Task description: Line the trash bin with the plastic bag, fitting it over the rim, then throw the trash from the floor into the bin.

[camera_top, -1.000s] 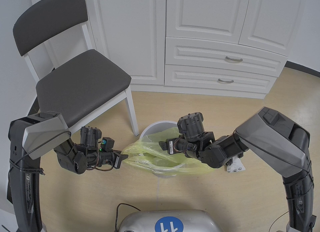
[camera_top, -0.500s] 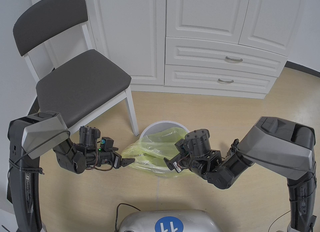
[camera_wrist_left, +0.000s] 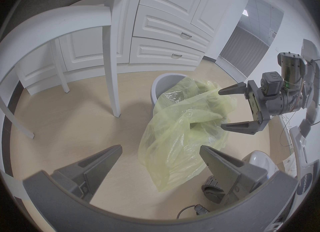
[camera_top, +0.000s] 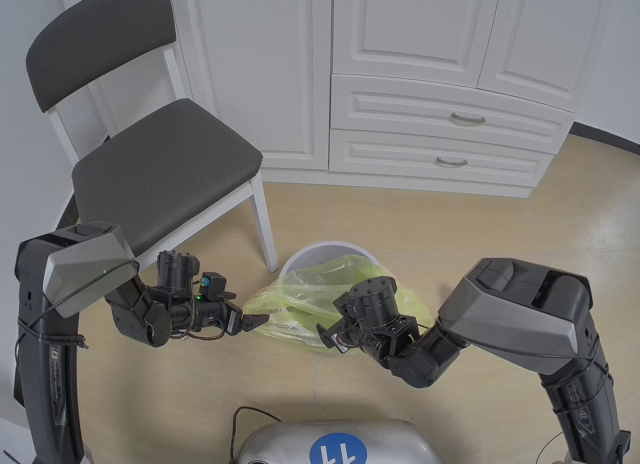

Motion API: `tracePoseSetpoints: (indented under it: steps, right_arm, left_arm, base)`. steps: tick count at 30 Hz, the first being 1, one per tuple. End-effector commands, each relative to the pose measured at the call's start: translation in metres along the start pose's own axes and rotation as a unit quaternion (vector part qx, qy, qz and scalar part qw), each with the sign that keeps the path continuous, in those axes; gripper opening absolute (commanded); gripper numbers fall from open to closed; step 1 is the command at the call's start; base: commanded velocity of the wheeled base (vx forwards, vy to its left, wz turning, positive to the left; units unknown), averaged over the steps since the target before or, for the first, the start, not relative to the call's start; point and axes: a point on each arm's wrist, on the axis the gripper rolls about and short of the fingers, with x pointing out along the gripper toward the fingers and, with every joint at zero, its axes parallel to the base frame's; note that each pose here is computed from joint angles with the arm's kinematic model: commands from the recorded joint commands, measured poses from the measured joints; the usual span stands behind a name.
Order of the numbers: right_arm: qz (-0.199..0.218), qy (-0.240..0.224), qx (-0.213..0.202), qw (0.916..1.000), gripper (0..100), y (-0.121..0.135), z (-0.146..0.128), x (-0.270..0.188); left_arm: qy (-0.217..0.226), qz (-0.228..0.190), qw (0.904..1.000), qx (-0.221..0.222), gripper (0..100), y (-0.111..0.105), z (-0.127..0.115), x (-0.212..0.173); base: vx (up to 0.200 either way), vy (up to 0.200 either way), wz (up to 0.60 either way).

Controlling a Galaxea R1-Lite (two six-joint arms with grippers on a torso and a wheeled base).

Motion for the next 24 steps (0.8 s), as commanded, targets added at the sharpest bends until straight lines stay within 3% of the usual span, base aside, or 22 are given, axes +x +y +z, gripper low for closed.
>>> tracePoseSetpoints:
  steps: [1,9,10,16,21,24]
  right_arm:
    - [-0.016,0.004,0.001,0.9999,100,0.004,-0.005,0.013]
    - [-0.029,-0.006,0.007,0.9995,100,0.004,-0.008,0.031]
    - [-0.029,-0.007,0.008,0.9995,0,0.005,-0.008,0.033]
    - [-0.031,-0.015,0.014,0.9993,0,0.002,0.000,0.029]
    - [-0.044,-0.055,0.027,0.9971,0,-0.014,0.035,0.017]
    - [-0.073,-0.082,0.042,0.9931,0,-0.026,0.055,0.021]
  left_arm:
    - [0.000,0.000,1.0000,0.001,100,0.000,0.000,0.000]
    - [-0.010,0.003,0.9999,0.005,100,0.001,0.001,0.000]
    - [-0.013,0.004,0.9999,0.007,100,0.001,0.001,0.000]
    - [-0.013,0.004,0.9999,0.006,100,0.001,0.001,0.000]
    - [-0.019,0.006,0.9998,0.007,100,0.002,0.003,-0.001]
    - [-0.026,0.009,0.9996,0.010,100,0.003,0.005,-0.003]
  base:
    - [0.000,0.000,0.00]
    - [0.000,0.000,0.00]
    - [0.000,0.000,0.00]
    - [0.000,0.000,0.00]
    - [0.000,0.000,0.00]
    - [0.000,0.000,0.00]
